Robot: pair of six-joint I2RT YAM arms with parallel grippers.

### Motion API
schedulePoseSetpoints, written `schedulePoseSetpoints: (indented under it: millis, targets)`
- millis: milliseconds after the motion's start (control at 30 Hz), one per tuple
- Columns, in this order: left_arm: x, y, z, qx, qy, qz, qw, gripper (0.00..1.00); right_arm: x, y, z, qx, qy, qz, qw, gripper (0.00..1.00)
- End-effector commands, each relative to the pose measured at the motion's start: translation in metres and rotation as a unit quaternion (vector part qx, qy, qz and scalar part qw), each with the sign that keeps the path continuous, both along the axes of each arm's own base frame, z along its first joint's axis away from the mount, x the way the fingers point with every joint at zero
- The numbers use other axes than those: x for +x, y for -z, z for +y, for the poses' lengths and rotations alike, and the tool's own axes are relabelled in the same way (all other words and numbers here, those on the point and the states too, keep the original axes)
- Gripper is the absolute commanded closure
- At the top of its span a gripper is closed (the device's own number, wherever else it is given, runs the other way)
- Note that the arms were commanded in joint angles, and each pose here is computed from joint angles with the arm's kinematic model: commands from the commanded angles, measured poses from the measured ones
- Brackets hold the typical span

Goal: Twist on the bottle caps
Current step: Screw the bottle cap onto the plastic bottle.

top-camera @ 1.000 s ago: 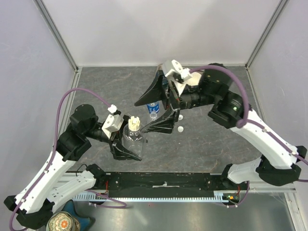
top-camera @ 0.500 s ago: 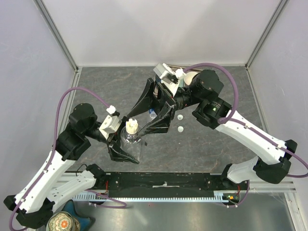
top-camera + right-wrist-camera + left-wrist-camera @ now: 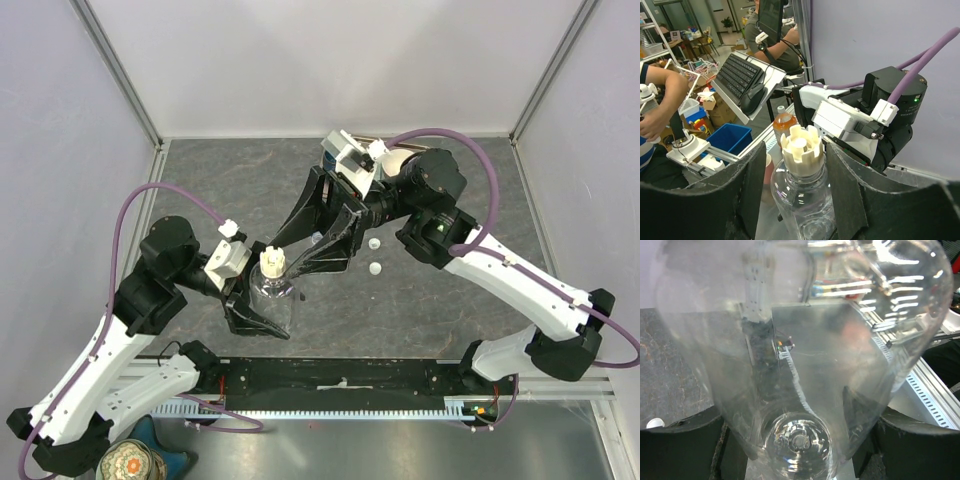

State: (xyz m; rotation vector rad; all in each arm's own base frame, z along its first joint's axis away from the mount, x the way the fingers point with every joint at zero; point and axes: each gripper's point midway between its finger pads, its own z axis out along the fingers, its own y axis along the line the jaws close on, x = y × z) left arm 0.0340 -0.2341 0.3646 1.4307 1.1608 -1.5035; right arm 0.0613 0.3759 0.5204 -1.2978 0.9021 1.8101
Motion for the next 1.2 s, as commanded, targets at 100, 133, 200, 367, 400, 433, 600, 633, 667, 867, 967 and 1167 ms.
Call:
schedulePoseSetpoints:
  millis: [100,133,200,367,400,433,600,633,667,867,967,1167]
  targets:
    - [0.005,-0.006,-0.001,-0.012,-0.013,-0.020,1.000,0.90,0.000,0.000,0.007,0.009,-0.010,-0.004,1.000,0.44]
    - [0.005,-0.005,-0.001,-0.011,-0.013,-0.019,1.000,0.90,0.000,0.001,0.008,0.008,-0.010,-0.002,1.000,0.45]
    - [0.007,-0.005,-0.002,-0.012,-0.017,-0.020,1.000,0.90,0.000,0.000,0.008,0.009,-0.010,-0.004,1.000,0.50]
    - [0.009,-0.006,-0.002,-0.013,-0.026,-0.021,0.999,0.90,0.001,0.003,0.008,0.003,-0.003,-0.003,1.000,0.74]
    - [0.011,-0.005,-0.002,-0.012,-0.031,-0.022,0.999,0.91,0.001,0.005,0.009,0.000,-0.003,-0.002,1.000,0.78]
    - [0.012,-0.005,-0.003,-0.012,-0.036,-0.022,0.999,0.91,0.001,0.005,0.008,0.000,-0.001,-0.003,1.000,0.83]
    - [0.029,-0.007,-0.005,-0.014,-0.089,-0.031,0.995,0.91,0.008,0.014,0.008,-0.018,0.035,-0.009,0.999,0.93]
    - [0.034,-0.008,-0.005,-0.015,-0.102,-0.034,0.994,0.91,0.010,0.014,0.006,-0.019,0.044,-0.010,0.999,0.94]
    - [0.039,-0.009,-0.006,-0.015,-0.116,-0.036,0.993,0.91,0.016,0.020,0.008,-0.033,0.064,0.001,0.997,0.94]
    - [0.082,-0.016,-0.002,-0.020,-0.241,-0.055,0.969,0.91,0.039,0.044,0.006,-0.072,0.150,0.012,0.986,1.00]
    - [0.097,-0.021,0.002,-0.024,-0.286,-0.059,0.956,0.91,0.052,0.052,0.006,-0.082,0.197,0.027,0.977,1.00]
    - [0.127,-0.027,0.015,-0.028,-0.379,-0.051,0.923,0.90,0.081,0.061,0.010,-0.091,0.315,0.058,0.943,1.00]
